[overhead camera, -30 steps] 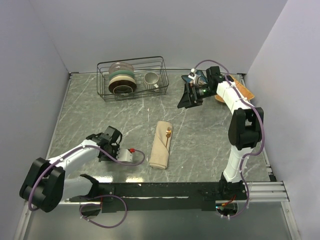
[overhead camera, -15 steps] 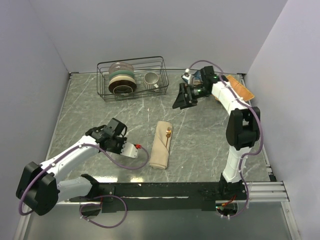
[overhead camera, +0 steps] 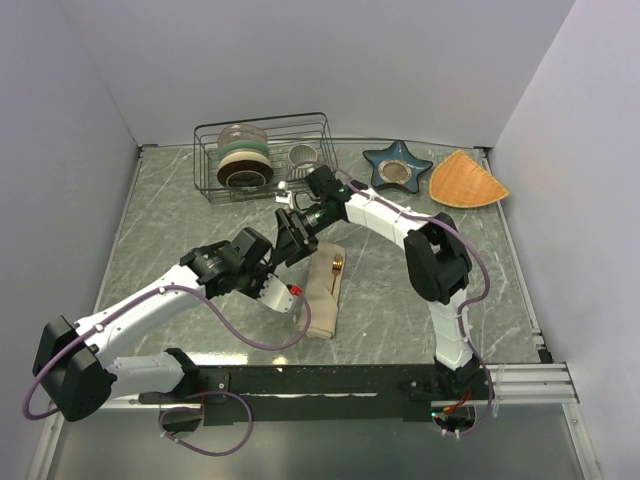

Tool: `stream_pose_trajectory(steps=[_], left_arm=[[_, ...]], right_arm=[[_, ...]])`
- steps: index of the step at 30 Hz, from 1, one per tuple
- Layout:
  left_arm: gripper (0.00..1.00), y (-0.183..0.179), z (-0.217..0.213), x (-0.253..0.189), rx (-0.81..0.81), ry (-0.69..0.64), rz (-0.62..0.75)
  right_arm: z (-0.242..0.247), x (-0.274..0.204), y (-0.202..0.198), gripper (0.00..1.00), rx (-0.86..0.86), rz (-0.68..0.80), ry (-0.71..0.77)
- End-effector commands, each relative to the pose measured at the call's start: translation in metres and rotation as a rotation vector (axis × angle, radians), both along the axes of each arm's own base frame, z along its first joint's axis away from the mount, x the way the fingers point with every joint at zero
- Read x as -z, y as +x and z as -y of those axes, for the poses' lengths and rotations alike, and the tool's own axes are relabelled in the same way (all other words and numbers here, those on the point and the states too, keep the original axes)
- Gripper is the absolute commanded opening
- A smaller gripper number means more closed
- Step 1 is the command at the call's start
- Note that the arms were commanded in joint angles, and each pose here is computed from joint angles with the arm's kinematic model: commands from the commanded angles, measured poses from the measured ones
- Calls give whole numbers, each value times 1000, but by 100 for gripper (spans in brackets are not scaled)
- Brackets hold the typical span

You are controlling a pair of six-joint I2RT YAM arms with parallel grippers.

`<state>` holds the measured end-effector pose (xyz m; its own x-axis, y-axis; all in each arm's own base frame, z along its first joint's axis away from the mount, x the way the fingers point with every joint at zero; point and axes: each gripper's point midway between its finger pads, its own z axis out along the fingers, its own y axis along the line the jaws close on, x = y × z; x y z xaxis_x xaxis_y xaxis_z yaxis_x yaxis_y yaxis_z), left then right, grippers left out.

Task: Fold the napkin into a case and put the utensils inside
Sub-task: Pass from the left arm to the right

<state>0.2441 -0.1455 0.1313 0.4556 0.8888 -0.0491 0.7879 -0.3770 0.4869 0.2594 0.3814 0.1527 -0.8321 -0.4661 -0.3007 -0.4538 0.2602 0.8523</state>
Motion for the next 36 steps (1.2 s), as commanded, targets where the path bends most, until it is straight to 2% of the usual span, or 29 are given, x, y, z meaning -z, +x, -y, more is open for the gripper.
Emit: stream_pose_trajectory(steps=[1, 3, 9, 23, 26, 27, 28, 35, 36], left_arm=[[1, 7, 11, -14, 17, -9, 43], [1, 7, 14, -15, 21, -14, 47], [1, 8, 17, -14, 12, -19, 49], [1, 7, 18, -16, -5, -39, 50], [1, 9, 18, -16, -9, -40, 57], [1, 8, 16, -15, -9, -37, 54], [1, 6, 15, -15, -11, -39, 52], [3, 7, 12, -15, -52, -57, 71], [19, 8, 13, -19, -63, -72, 78]], right_arm=[[-16, -15, 1, 95, -8, -43, 76], [-21, -12, -5, 94, -18, -76, 80], [-32, -9, -17, 83, -47, -133, 115], [-39, 6, -46, 47, -116, -158, 107], [-42, 3, -46, 20, -115, -160, 120], [-42, 2, -43, 5, -111, -155, 125], [-43, -1, -41, 1, -108, -153, 130], [-41, -18, -23, 0, -77, -102, 163], [-39, -18, -22, 0, -72, -96, 159]])
